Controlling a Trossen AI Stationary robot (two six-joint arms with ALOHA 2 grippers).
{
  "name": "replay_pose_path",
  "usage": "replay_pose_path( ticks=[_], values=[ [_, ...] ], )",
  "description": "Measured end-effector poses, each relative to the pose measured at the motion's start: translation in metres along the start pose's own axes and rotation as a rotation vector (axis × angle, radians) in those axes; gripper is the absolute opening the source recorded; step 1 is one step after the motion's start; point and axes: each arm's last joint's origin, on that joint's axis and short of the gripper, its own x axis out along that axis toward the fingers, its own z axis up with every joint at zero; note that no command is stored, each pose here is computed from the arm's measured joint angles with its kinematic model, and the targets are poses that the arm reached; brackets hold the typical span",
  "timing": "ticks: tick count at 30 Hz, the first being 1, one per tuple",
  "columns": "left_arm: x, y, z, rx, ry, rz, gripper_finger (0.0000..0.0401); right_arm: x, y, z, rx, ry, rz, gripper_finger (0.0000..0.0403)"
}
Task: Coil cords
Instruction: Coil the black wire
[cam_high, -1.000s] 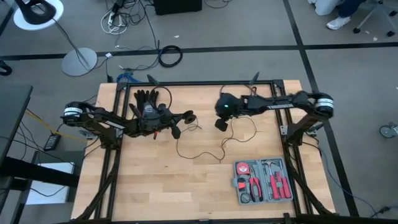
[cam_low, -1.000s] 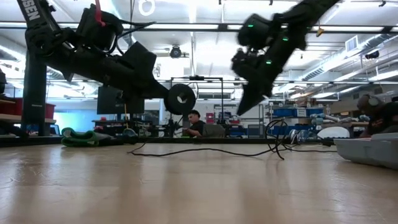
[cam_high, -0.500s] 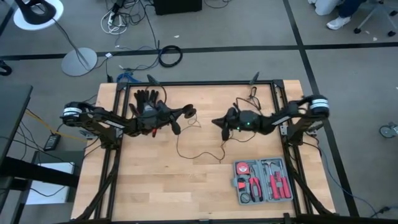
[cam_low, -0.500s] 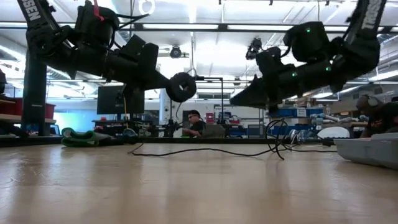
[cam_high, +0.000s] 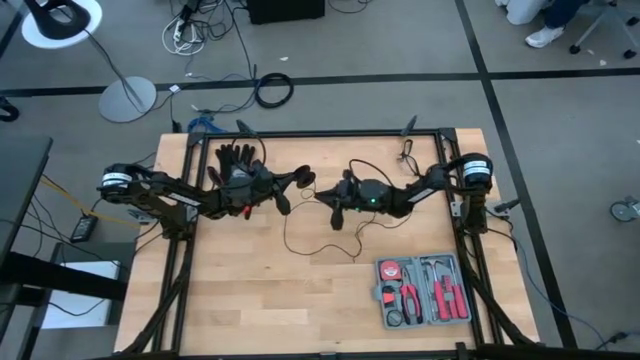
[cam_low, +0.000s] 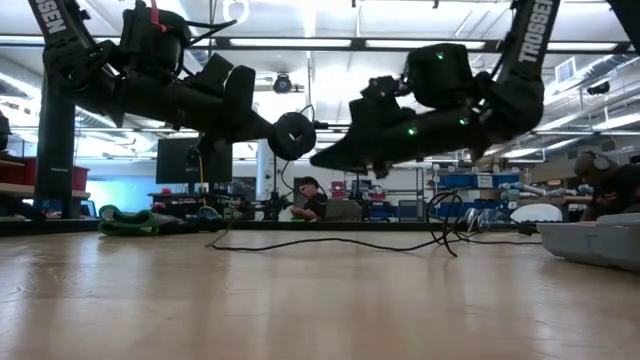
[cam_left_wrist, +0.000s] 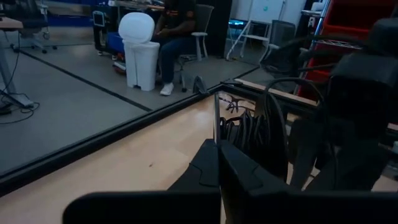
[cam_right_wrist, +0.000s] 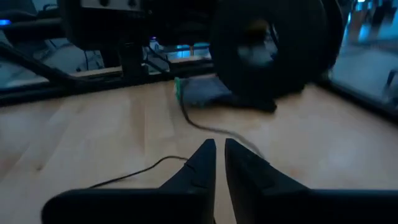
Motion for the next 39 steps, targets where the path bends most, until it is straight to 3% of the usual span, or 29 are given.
replay_pose_path(
  ticks=[4, 9, 15, 39],
  values=[
    [0.0, 0.0, 0.0, -0.004, -0.004, -0.001, 0.0, 0.009, 0.001, 0.009, -0.108, -0.007, -0.015, 0.0052],
    [0.0, -0.001, 0.003, -0.018, -0.031, -0.023, 0.0, 0.021, 0.001, 0.012, -0.216, 0.094, -0.047, 0.0068],
    [0.0, -0.002, 0.006, -0.03, -0.055, -0.032, 0.0, 0.031, -0.003, 0.015, -0.27, 0.201, -0.055, 0.0068],
    [0.0, -0.003, 0.006, -0.054, -0.048, -0.065, 0.0, 0.031, -0.01, 0.016, -0.401, 0.204, -0.062, 0.0067]
  ],
)
